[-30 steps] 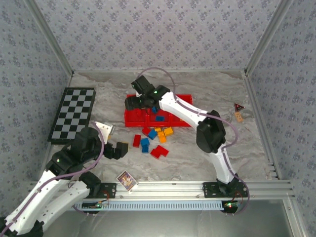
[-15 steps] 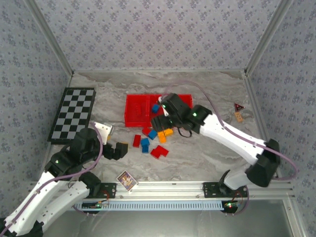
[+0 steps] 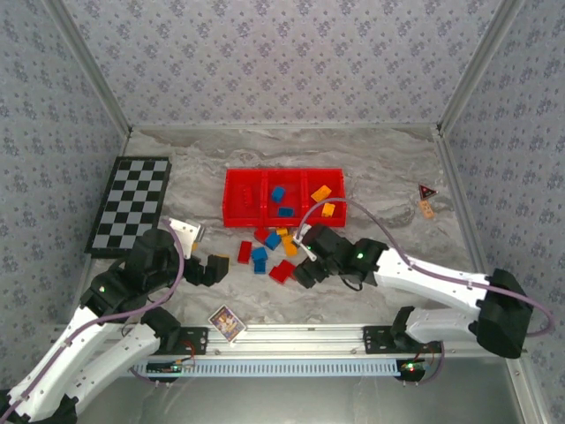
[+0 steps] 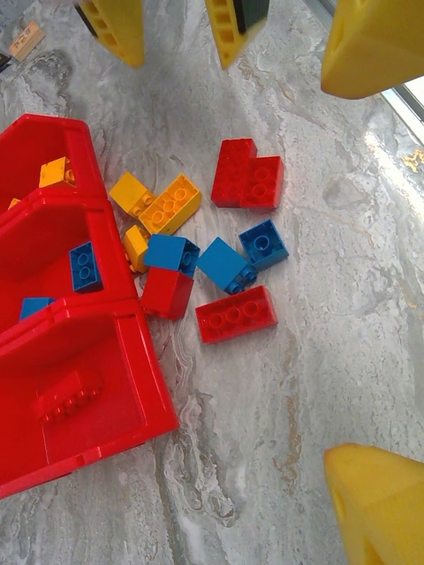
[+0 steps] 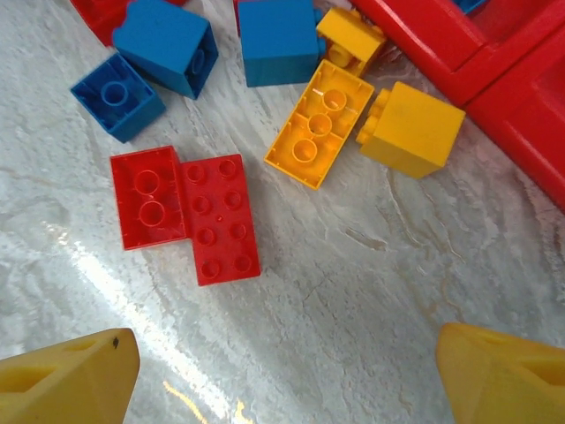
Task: Sort the legos into containers by color
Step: Pick up the lego from the bottom-center of the table.
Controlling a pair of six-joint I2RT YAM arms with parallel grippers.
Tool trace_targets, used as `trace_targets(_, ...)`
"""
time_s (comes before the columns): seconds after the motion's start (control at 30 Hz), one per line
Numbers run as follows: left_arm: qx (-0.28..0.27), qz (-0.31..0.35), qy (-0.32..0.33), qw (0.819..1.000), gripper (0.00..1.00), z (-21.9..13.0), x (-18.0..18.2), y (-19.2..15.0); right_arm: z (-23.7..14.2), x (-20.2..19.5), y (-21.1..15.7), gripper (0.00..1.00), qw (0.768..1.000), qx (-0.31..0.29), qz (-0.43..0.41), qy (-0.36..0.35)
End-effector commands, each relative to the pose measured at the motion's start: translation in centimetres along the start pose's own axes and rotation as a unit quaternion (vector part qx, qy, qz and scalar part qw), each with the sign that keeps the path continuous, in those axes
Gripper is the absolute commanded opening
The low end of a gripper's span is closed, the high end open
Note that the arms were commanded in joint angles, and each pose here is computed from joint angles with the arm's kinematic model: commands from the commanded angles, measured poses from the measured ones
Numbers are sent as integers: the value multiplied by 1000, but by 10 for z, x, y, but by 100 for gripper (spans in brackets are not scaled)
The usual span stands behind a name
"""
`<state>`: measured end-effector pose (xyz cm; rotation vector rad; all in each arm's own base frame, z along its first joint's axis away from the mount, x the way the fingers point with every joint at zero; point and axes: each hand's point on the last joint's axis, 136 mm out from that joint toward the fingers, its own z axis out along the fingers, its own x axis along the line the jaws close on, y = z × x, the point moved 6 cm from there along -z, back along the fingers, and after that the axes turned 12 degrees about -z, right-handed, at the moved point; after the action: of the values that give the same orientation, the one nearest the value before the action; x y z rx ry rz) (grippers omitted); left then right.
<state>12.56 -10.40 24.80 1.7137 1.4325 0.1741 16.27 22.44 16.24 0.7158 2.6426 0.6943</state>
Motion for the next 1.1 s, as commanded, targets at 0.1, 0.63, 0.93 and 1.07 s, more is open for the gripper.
trace_targets(0.1, 1, 9, -4, 1000, 100, 3, -2, 0, 34, 10, 5, 88, 999, 32, -31, 26)
trace_targets(0.63, 8, 9, -3, 1000, 100, 6, -2, 0, 88, 17, -7, 86, 986, 144, -53, 59)
trace_targets(0.93, 7, 9, -2, 1000, 100, 5, -2, 0, 98, 9, -8, 63, 986, 157, -46, 44)
trace_targets(1.07, 7, 9, -1, 1000, 100, 5, -1, 0, 100, 5, -6, 45, 987, 150, -36, 33)
